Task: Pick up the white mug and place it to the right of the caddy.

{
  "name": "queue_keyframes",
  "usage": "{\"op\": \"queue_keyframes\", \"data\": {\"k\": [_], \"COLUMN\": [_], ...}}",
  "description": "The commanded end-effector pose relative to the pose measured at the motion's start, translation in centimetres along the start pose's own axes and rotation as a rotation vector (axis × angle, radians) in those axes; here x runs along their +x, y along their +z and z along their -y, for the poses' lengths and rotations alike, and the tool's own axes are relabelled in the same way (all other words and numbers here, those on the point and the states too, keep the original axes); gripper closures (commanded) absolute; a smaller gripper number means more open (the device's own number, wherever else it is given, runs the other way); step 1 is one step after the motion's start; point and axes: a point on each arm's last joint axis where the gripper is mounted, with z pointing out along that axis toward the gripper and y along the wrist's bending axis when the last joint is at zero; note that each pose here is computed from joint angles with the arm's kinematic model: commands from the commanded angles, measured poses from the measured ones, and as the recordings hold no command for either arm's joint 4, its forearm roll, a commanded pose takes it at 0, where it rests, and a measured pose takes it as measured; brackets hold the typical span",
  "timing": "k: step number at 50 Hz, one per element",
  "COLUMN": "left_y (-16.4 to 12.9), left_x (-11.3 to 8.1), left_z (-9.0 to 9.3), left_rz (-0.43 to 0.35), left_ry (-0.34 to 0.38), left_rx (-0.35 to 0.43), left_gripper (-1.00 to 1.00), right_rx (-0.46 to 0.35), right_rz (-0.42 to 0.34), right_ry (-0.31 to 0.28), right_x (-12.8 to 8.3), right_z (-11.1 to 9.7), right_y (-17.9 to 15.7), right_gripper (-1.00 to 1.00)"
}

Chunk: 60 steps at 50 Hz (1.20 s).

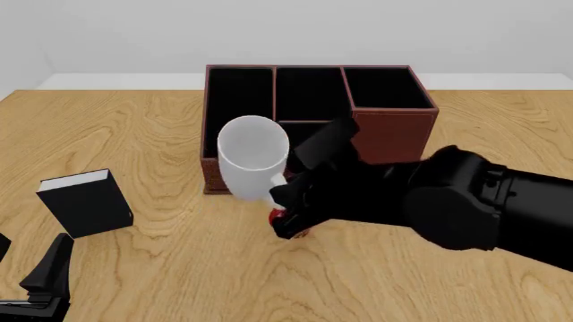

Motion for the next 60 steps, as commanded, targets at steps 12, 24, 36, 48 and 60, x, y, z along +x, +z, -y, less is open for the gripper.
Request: {"op": "queue_keyframes", "data": {"k": [12, 24, 36, 48, 60], "left_y": [0.0, 0.0, 0.0, 0.0, 0.0], "left_x": [0.0, 0.0, 0.0, 0.0, 0.0], "left_z": [0.0, 0.0, 0.0, 0.0, 0.0], "left_rz": [0.0, 0.0, 0.0, 0.0, 0.0], "left_ry": [0.0, 0.0, 0.0, 0.0, 0.0], "left_rx": [0.0, 0.0, 0.0, 0.0, 0.0], "left_gripper": [-1.0, -1.0, -1.0, -1.0, -1.0], "right_rx": [0.089, 0.176, 0.253, 0.305, 0.353], "right_rz": [0.09, 0.114, 0.136, 0.155, 0.163], "right_ry": [0.062, 0.101, 0.153, 0.195, 0.239], "right_x": [-0.7, 0.3, 0.7, 1.0, 2.2], "right_z": [2.7, 4.7, 6.0, 6.8, 7.5], "right_y": [-5.9, -9.0, -11.6, -13.3, -13.9], "right_gripper": [1.0, 1.0, 1.0, 1.0, 1.0]}}
